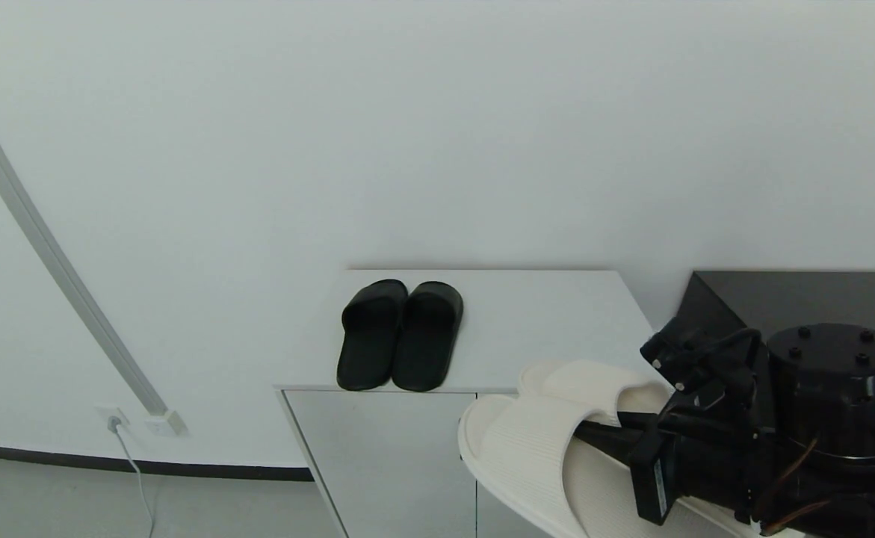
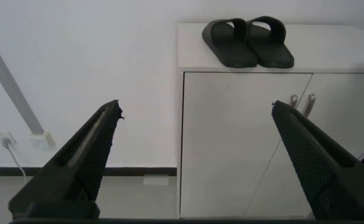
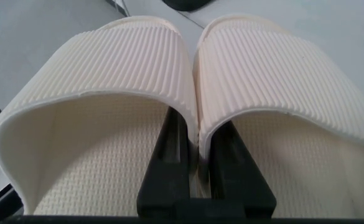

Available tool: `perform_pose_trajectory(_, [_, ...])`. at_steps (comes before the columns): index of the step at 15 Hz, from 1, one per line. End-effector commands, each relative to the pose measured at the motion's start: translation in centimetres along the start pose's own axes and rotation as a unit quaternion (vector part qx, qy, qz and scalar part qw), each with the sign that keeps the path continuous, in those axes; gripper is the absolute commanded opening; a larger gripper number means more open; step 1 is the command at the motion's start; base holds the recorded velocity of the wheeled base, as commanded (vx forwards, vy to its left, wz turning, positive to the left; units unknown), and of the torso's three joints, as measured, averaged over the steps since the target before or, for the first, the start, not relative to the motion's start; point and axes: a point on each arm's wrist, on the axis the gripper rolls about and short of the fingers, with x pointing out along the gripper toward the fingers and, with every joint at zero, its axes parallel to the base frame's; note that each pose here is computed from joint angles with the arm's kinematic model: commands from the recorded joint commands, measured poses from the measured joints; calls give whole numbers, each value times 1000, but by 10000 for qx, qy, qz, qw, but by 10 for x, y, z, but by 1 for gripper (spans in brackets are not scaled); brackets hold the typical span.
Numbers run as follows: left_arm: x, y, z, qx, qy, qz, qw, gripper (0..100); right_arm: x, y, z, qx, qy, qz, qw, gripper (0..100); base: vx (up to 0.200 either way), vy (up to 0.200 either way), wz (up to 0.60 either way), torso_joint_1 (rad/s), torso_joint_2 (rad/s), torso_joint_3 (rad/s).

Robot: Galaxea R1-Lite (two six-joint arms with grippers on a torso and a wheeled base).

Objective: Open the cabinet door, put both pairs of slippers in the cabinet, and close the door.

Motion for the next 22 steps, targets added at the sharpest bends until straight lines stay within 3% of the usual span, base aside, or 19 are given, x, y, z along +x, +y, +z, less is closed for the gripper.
perform_pose_trajectory(1, [0, 0, 0, -1, 6, 1, 10000, 100, 0, 0, 0, -4, 5, 15, 10000, 0, -200, 0, 0, 2, 2, -2])
perform_pose_trajectory(11, [0, 0, 0, 30, -1, 1, 10000, 100, -1, 0, -6, -8, 105, 15, 9999, 0, -20, 0, 0, -3, 11, 9])
perform_pose_trajectory(22, [0, 0, 0, 68, 14, -45, 10000, 100, -5, 5, -13, -21, 197, 95, 9998, 0, 0, 0, 0, -171, 396, 222])
